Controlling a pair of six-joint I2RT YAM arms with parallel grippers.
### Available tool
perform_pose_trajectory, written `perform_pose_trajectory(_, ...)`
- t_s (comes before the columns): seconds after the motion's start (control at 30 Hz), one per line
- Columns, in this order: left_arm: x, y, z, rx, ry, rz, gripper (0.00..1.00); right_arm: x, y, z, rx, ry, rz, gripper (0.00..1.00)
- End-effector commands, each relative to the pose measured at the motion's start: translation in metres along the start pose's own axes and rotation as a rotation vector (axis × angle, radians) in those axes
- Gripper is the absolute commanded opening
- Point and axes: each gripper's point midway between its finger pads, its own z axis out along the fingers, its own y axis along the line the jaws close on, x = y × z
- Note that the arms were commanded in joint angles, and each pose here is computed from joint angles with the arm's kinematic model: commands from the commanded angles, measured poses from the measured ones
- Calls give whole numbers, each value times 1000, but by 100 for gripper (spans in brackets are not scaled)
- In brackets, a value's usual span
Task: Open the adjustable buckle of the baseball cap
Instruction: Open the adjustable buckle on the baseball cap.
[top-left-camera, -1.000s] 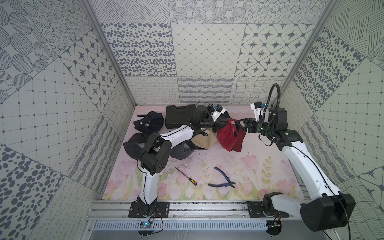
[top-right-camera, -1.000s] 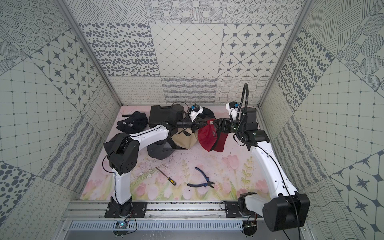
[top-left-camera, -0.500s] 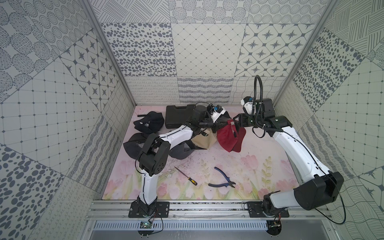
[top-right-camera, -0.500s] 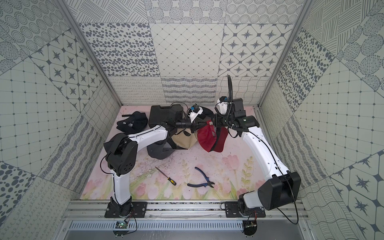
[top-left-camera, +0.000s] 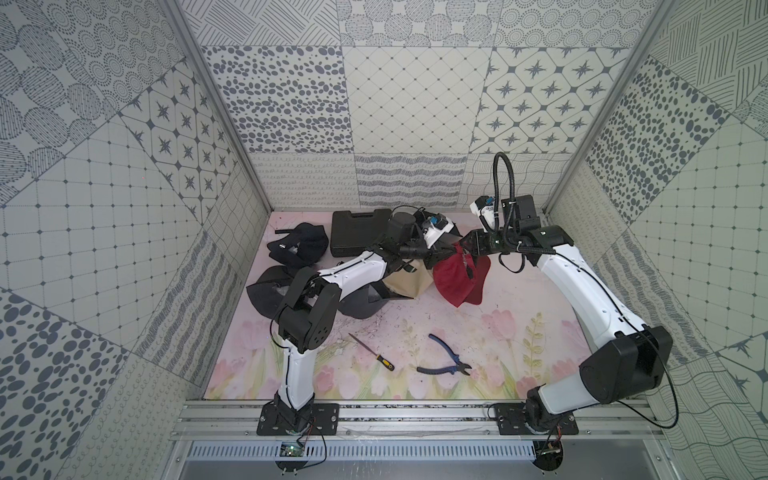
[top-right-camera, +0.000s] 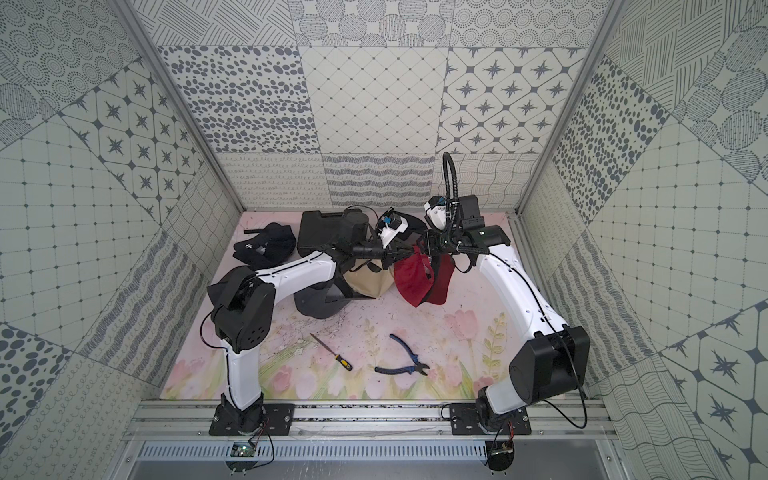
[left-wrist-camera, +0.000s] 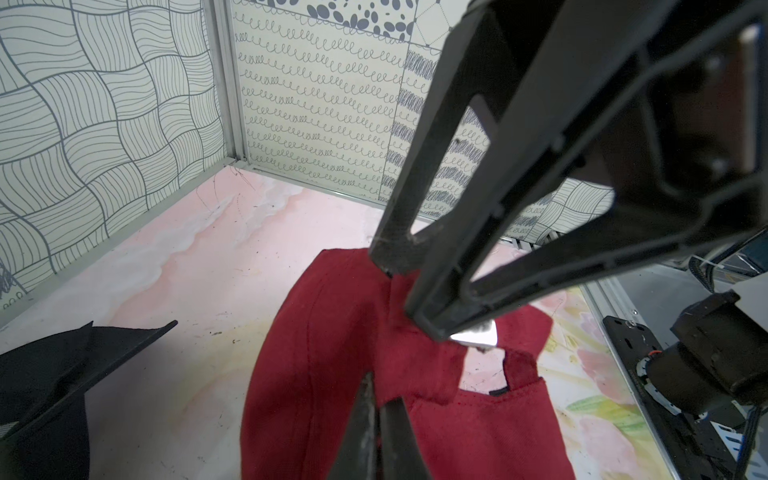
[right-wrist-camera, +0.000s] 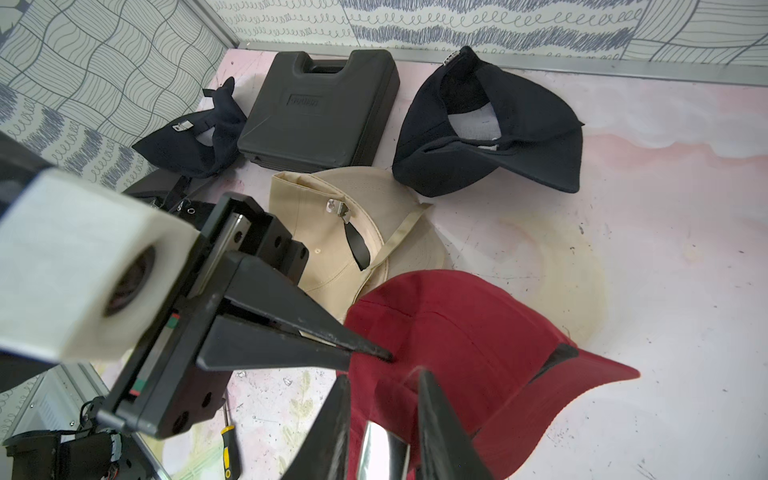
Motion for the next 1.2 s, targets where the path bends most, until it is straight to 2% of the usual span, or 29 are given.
perform_pose_trajectory(0.0,-15,-13,-1,33,-22,62,0,-10,6,-2,-25,-22,-30,29)
perform_pose_trajectory(0.33,-14,-13,-2,28,-17,66,0,-8,5,2,-41,-10,-30,30)
perform_pose_trajectory(0.43,-15,-13,-3,29,-18,68,0,-6,-3,3,5,-3,-33,37)
perform_pose_trajectory(0.5,-15,-14,-3,32,-18,68,0,-5,-6,6,18,6,-31,46)
perform_pose_trajectory(0.63,-15,-15,-2,33,-17,67,0,-7,-6,7,17,0,-32,48)
perform_pose_trajectory(1.17,-16,-12,-2,22,-14,68,0,-2,5,14,-27,21,-70,18)
